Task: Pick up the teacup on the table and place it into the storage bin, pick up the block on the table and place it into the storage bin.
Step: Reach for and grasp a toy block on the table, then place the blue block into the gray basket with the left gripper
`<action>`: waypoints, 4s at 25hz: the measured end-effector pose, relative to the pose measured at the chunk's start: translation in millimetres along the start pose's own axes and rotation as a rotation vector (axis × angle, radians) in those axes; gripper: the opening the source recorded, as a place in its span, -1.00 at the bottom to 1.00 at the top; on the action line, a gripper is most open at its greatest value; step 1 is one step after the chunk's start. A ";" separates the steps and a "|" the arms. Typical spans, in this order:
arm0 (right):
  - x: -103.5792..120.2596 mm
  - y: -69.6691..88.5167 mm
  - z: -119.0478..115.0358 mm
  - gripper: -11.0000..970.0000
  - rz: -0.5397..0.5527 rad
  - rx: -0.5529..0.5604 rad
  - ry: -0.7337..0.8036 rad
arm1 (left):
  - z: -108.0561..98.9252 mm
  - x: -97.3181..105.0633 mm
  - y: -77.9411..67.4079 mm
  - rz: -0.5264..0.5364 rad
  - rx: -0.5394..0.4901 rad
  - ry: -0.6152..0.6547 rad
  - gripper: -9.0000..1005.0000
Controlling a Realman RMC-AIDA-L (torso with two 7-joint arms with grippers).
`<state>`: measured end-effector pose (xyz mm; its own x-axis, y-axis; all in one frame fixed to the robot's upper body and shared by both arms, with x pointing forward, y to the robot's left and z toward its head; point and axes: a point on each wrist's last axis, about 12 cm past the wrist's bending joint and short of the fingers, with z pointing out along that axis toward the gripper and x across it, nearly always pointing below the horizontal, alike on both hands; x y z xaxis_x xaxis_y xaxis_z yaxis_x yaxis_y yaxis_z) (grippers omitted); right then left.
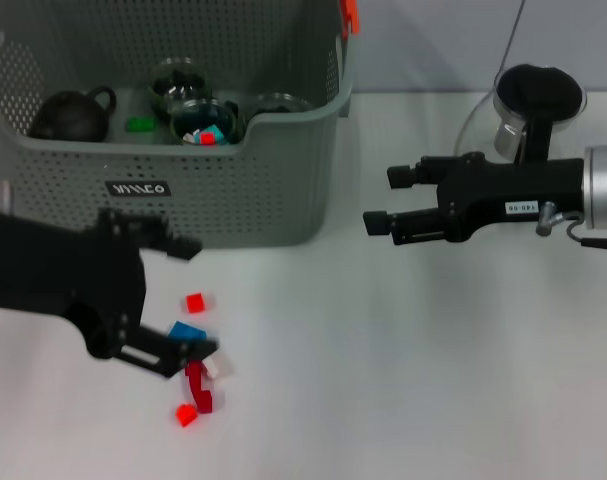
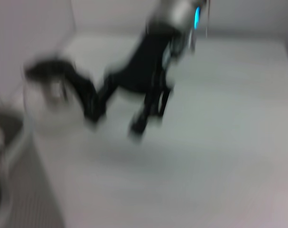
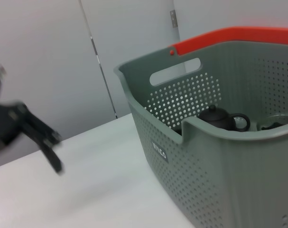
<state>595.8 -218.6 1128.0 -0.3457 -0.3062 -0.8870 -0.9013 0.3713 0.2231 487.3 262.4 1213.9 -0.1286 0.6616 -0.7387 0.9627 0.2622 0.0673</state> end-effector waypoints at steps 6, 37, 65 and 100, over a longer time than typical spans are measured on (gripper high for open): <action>-1.0 0.2 1.2 0.82 -0.004 -0.003 0.002 | 29.6 20.7 27.5 -0.036 0.019 0.204 0.89; 0.9 2.9 6.2 0.82 0.012 -0.004 -0.009 | 115.6 26.4 50.6 0.232 0.043 0.550 0.45; 3.1 2.9 4.2 0.82 0.013 0.001 -0.020 | 132.8 21.9 48.1 0.306 0.099 0.618 0.20; 3.5 5.6 1.6 0.82 0.002 -0.030 -0.005 | -14.3 -0.7 76.4 -0.417 -0.058 -0.200 -0.17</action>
<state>589.9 -216.3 1125.4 -0.3463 -0.3009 -0.8885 -0.9081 0.3454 0.2369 557.5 292.0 1229.1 -0.4479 0.3440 -0.8253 0.8227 0.5201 -0.2297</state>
